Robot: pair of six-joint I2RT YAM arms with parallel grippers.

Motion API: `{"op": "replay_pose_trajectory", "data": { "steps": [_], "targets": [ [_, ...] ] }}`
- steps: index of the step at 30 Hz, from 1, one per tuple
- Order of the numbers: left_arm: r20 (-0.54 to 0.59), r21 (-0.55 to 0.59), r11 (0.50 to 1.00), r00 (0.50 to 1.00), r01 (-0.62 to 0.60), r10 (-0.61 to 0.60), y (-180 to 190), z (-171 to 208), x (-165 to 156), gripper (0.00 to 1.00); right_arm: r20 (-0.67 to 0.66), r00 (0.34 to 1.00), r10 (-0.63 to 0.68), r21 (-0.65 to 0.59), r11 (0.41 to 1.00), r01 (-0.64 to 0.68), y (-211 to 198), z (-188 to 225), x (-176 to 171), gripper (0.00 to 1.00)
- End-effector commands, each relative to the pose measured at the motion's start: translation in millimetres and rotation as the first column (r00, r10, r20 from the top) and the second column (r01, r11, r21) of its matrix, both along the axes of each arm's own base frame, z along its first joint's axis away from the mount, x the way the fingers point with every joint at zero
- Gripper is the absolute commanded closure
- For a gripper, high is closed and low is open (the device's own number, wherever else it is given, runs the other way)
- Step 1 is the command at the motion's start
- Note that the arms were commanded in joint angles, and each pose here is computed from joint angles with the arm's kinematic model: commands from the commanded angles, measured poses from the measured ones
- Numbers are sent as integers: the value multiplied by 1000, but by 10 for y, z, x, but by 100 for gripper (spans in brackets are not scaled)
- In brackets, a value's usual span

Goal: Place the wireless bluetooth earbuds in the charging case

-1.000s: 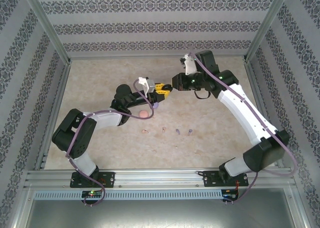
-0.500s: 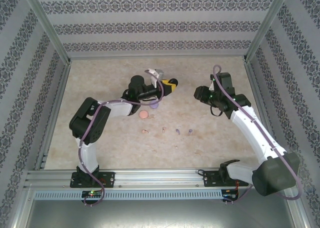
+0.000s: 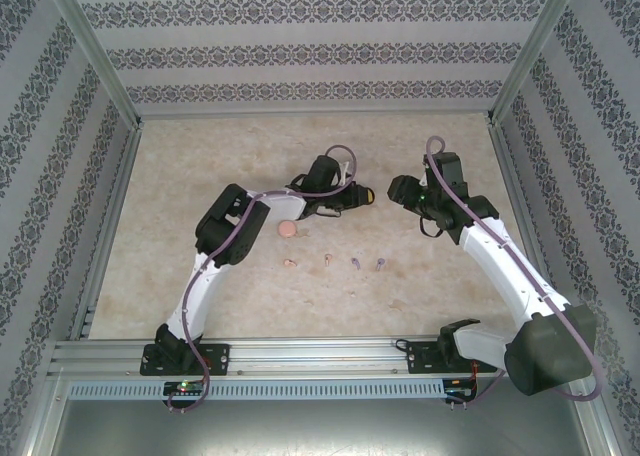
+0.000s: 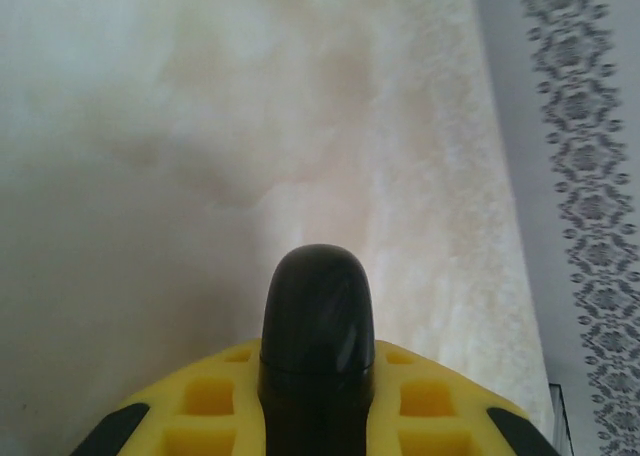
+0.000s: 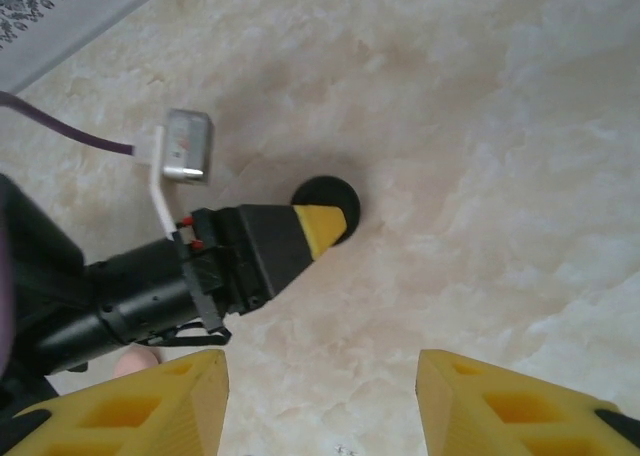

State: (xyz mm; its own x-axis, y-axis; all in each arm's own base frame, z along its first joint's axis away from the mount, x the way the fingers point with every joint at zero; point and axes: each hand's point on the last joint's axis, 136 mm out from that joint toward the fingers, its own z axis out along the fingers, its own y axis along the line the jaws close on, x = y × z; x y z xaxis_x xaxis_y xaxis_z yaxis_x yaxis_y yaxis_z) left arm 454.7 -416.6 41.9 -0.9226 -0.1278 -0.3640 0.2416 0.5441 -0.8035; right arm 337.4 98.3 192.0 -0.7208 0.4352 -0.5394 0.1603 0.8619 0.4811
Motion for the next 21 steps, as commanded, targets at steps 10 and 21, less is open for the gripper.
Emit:
{"op": "replay_pose_trajectory", "data": {
  "steps": [10, 21],
  "targets": [
    [-111, 243, 966, 987, -82, 112, 238, -131, 6, 31, 41, 999, 13, -3, 1000, -13, -62, 160, 85, 18],
    [-39, 516, 850, 988, -106, 148, 701, 125, 8, 1, 44, 999, -28, -49, 998, 30, -211, 190, 3, 2]
  ]
}}
